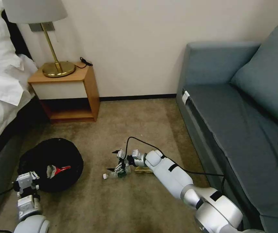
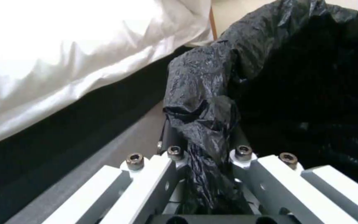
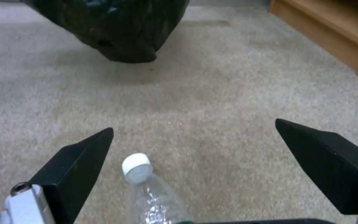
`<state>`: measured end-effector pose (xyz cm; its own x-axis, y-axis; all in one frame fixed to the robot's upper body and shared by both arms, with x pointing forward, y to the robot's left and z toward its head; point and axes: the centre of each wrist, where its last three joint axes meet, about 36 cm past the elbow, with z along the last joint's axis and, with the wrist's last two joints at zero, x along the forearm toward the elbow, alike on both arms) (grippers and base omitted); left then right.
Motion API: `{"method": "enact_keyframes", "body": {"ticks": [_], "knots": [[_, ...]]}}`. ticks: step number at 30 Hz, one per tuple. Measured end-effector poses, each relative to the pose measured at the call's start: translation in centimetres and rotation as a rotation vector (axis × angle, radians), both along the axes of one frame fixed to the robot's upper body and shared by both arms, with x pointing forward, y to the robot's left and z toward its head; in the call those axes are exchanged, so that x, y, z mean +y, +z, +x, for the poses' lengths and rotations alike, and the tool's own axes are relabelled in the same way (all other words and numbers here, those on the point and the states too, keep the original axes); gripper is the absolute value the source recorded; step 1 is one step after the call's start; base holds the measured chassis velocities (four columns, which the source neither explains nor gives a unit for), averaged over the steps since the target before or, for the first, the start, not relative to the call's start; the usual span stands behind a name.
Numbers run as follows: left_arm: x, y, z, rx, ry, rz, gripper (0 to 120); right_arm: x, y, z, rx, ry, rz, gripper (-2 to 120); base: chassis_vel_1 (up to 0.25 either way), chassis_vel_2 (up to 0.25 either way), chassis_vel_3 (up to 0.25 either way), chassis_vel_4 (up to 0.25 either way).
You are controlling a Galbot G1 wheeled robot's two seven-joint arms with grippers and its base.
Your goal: Pick up the trash bin, then pick up the garbage on the floor and place it into the trash bin.
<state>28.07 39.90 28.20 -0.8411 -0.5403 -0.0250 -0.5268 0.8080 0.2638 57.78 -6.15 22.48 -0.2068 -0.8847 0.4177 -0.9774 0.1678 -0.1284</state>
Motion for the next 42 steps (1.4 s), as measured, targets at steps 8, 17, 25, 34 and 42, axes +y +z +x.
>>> {"method": "enact_keyframes", "body": {"ticks": [8,17,25,34,42], "knots": [[0.0,0.0,0.0,0.000,0.000,0.000,7,-0.1,-0.4,-0.3,0.007,0.014,-0.015,100,0.000,0.000,0.000,0.000],[0.0,0.0,0.1,-0.001,-0.001,0.000,7,0.0,-0.7,-0.6,0.010,0.024,-0.020,100,-0.013,0.018,0.016,-0.013],[0.1,0.2,0.1,0.000,-0.005,0.003,7,0.0,-0.7,-0.7,0.010,0.042,-0.030,100,-0.033,0.039,0.029,-0.032],[0.5,0.6,0.0,-0.002,-0.006,0.012,7,-0.3,-0.4,0.0,0.013,0.080,-0.085,100,0.000,0.000,0.000,0.000],[0.9,0.9,-0.2,-0.001,-0.005,0.017,7,1.2,0.4,-0.7,0.029,0.180,-0.129,100,0.000,0.000,0.000,0.000]]}}
